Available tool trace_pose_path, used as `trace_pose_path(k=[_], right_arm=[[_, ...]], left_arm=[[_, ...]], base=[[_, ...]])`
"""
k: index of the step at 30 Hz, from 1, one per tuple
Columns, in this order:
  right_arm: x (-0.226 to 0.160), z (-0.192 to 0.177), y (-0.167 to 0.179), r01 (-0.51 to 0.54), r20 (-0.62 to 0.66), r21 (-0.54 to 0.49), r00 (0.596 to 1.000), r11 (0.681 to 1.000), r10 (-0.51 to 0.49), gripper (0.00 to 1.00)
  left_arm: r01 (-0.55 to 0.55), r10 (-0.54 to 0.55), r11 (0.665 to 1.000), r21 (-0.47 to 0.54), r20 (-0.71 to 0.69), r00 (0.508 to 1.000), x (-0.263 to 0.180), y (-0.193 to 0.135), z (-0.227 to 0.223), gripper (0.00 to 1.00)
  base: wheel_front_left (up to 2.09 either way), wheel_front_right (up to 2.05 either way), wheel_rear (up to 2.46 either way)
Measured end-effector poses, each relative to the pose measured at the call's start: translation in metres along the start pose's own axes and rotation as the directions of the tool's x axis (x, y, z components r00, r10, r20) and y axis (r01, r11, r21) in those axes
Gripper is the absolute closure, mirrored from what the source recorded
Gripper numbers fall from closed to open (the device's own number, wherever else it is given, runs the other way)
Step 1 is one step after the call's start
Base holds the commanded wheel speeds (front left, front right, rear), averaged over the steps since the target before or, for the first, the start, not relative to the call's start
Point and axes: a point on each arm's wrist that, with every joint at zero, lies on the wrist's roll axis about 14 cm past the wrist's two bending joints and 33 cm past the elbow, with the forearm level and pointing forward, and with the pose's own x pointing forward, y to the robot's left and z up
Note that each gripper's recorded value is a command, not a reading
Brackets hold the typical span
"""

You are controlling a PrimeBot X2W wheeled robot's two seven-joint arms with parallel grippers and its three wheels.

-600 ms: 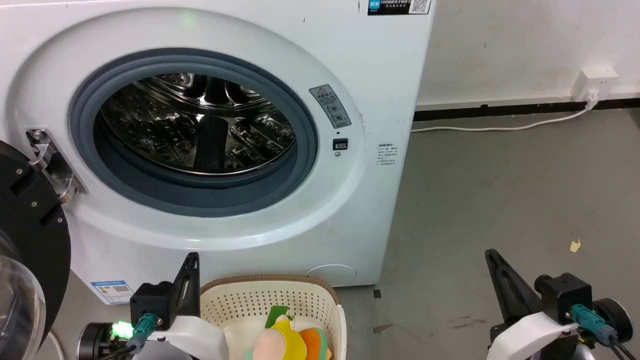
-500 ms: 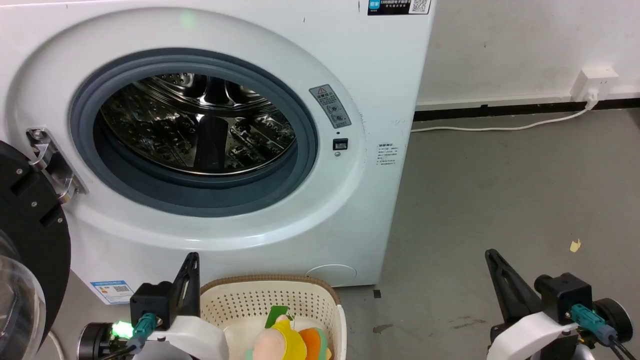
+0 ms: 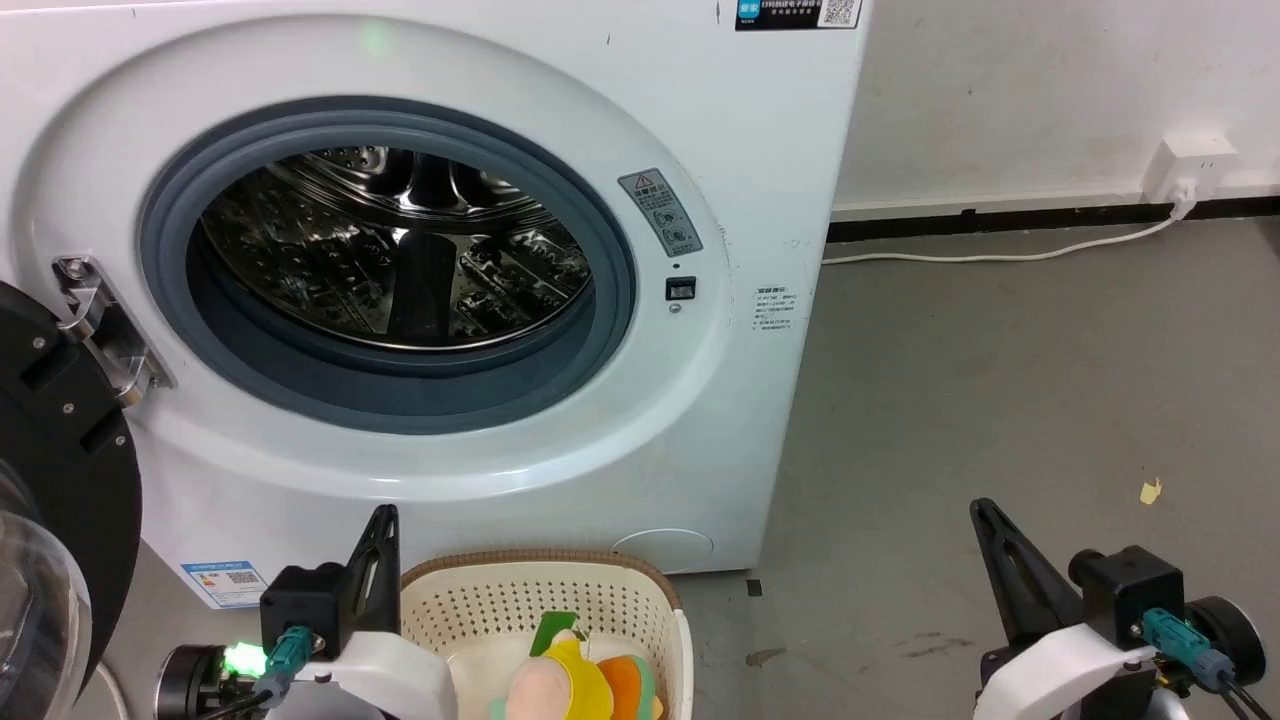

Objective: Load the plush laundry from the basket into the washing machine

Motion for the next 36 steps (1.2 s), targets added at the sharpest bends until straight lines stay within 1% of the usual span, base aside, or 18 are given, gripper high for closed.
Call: trace_pose_path(k=[11, 12, 25, 28, 36], right_arm=[[0.0, 0.0, 0.0, 0.0, 0.0, 0.001, 1.0, 1.0, 0.0, 1.0], [0.0, 0.0, 0.0, -0.001, 0.0, 0.001, 1.0, 1.0, 0.001, 0.0], [0.0, -0.002, 0.0, 0.001, 0.003, 0.012, 1.0, 1.0, -0.001, 0.0], [0.002, -0.01, -0.004, 0.012, -0.012, 0.033, 1.0, 0.999, -0.012, 0.0], [0.006, -0.024, -0.01, 0.033, -0.043, 0.059, 0.999, 0.998, -0.031, 0.0]], left_arm=[[0.0, 0.0, 1.0, 0.0, -0.001, 1.0, 0.0, 0.0, 0.0, 1.0], [0.001, -0.001, 1.0, 0.0, -0.001, 1.0, 0.0, 0.0, 0.0, 0.0], [0.016, -0.016, 1.0, -0.001, -0.002, 1.0, 0.002, -0.006, -0.003, 0.0], [0.035, -0.035, 0.999, -0.002, -0.04, 0.999, 0.007, -0.013, -0.019, 0.0], [0.069, -0.069, 0.998, -0.01, -0.106, 0.992, 0.02, -0.023, -0.044, 0.0]], base=[[0.0, 0.0, 0.0], [0.0, 0.0, 0.0], [0.0, 0.0, 0.0], [0.0, 0.0, 0.0], [0.0, 0.0, 0.0]])
